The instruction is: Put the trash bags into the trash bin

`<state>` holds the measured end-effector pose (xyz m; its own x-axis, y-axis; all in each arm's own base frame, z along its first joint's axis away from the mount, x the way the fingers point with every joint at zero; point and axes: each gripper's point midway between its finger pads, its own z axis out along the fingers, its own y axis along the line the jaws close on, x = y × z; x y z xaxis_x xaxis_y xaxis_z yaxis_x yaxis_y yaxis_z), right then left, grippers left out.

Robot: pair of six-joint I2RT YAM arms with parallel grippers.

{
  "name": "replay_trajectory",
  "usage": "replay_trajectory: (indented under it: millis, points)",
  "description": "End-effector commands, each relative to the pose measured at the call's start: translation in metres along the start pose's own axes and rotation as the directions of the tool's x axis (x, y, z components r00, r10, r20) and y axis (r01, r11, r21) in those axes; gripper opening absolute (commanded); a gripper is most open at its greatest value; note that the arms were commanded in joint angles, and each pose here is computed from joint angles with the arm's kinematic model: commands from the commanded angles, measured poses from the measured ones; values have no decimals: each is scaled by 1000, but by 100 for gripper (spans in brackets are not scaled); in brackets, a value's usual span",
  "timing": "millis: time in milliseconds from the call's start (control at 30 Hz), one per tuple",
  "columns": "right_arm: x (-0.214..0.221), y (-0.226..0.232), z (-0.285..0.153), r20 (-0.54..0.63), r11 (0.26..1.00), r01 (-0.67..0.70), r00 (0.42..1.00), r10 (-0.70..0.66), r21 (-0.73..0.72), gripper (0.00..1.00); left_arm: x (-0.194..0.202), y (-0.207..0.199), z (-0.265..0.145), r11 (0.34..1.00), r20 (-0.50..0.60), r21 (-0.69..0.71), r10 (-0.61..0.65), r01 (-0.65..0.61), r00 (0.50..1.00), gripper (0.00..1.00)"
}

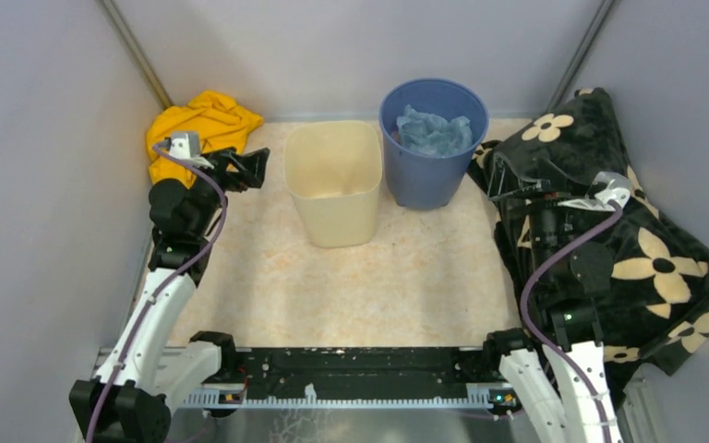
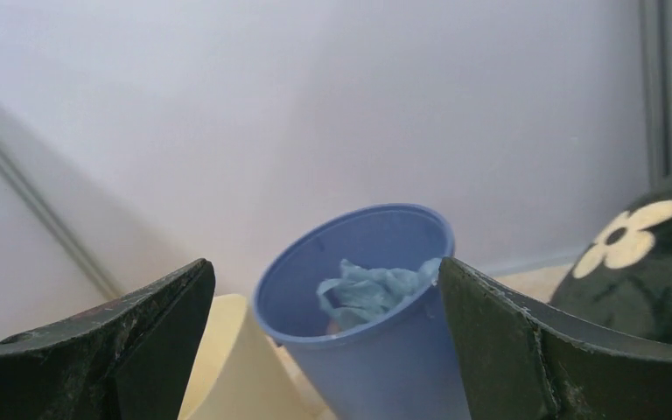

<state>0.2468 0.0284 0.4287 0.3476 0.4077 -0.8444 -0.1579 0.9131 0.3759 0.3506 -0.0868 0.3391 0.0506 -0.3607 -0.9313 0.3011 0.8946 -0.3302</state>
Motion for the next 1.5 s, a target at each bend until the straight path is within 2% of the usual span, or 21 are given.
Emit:
replay_trajectory:
  millis: [0,33,133,267,333,433,600,633,733,833,967,1233,1467]
  points:
    - [-24,36,-13,2,983,-118,993,119,-143,99,-43,-62,-6,967,-26,255,-19,25,999,99]
    - [-31,41,-12,17,981,-104,994,108,-163,99,-51,-71,-8,955,-19,295,-1,7,1000,99]
    - [-38,54,1,-52,979,-93,995,85,-182,99,-79,-102,-14,904,17,427,20,-25,1000,99]
    - [-60,80,24,-62,961,-93,995,80,-259,99,-116,-109,-9,915,45,396,-110,83,993,99]
    - [-73,91,37,-72,957,-84,995,66,-277,99,-133,-117,-9,904,87,422,-112,65,990,99]
    - [-91,106,60,-97,952,-70,994,42,-299,99,-146,-118,14,916,24,389,-121,102,992,99]
    - [-114,116,109,-149,967,-48,989,10,-250,99,-156,-137,54,870,-95,468,-128,158,987,99]
    - [-103,108,116,-220,980,-25,975,-20,-199,99,-154,-138,61,862,-114,478,-131,170,985,99]
    - [-89,86,142,-321,994,70,942,-93,-83,99,-143,-139,81,841,-159,509,-115,182,980,99]
    - [-62,64,164,-397,990,144,908,-135,-9,99,-117,-120,102,883,-240,432,-83,183,967,99]
    - [-1,42,190,-510,982,188,846,-154,16,97,-79,-86,118,937,-283,329,-22,119,959,99]
    - [94,11,239,-599,971,236,781,-175,24,94,-25,-49,106,974,-332,216,13,63,943,99]
    - [185,-14,246,-743,972,234,655,-138,25,93,9,-32,85,986,-385,142,-25,86,922,99]
